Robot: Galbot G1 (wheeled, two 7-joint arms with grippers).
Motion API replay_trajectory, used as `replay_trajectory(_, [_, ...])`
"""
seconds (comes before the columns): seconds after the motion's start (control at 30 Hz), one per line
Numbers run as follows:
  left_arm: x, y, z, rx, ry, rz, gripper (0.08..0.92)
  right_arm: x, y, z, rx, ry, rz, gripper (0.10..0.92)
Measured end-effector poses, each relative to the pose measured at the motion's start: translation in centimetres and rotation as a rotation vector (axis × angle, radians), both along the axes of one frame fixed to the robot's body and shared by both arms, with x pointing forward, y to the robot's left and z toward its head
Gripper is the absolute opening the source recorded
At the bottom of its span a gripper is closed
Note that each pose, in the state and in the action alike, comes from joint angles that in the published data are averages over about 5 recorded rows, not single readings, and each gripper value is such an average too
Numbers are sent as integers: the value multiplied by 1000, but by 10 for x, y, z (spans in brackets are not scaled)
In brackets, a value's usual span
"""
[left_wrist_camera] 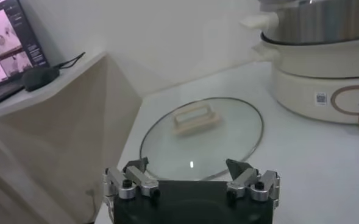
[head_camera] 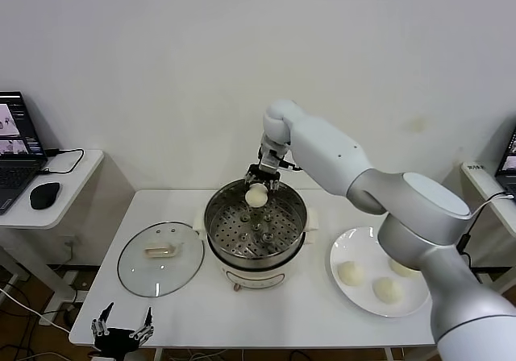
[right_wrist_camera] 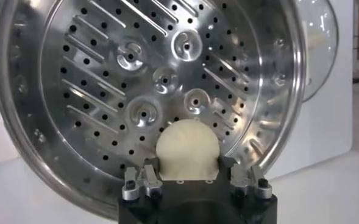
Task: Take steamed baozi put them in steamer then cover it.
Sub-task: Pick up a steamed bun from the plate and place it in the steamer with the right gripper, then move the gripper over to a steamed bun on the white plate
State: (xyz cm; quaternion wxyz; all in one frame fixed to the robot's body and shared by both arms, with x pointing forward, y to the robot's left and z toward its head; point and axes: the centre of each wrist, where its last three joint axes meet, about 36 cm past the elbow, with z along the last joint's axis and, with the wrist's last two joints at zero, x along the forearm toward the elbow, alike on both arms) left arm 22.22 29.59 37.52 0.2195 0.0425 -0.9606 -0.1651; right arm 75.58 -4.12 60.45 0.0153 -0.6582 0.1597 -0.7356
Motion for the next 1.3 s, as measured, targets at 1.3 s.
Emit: replay_trajectory(1.3, [0,-6,13,-29,-15,-52,823,-27,-106,119,299,64,-505,823])
